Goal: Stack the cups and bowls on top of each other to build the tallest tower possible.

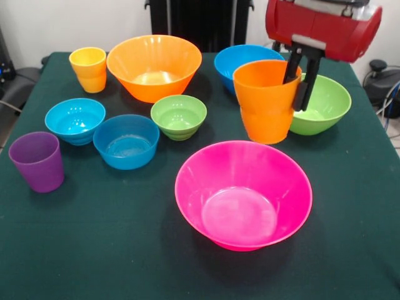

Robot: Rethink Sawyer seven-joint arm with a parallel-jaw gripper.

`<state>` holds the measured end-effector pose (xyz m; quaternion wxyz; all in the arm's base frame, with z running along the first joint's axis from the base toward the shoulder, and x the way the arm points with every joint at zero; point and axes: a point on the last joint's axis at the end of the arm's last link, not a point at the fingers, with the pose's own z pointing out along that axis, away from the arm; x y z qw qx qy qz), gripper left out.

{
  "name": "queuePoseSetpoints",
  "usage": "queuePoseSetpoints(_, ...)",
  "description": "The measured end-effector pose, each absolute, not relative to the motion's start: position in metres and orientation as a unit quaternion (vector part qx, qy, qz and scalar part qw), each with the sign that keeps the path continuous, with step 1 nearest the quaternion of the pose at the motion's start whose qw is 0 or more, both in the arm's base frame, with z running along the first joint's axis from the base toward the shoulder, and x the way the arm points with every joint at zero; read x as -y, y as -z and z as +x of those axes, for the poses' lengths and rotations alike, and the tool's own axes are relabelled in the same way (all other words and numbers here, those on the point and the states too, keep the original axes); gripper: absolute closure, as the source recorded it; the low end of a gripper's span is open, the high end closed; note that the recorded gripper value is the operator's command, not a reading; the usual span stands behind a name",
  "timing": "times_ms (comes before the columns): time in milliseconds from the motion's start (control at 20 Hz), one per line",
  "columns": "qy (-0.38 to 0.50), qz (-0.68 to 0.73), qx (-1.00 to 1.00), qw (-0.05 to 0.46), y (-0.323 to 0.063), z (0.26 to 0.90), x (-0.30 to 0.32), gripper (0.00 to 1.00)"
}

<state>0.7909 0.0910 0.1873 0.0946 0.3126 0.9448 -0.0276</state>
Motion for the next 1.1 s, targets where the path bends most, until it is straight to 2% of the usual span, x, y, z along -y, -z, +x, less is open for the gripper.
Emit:
queuePoseSetpoints(650, 0.048, 0.309, -0.949, 0.039, -0.104, 0.77, -0.091, 1.0)
queuePoseSetpoints(1100, 0.051, 0.3, -0.952, 0.035, -0.074, 0.767, -0.101, 1.0)
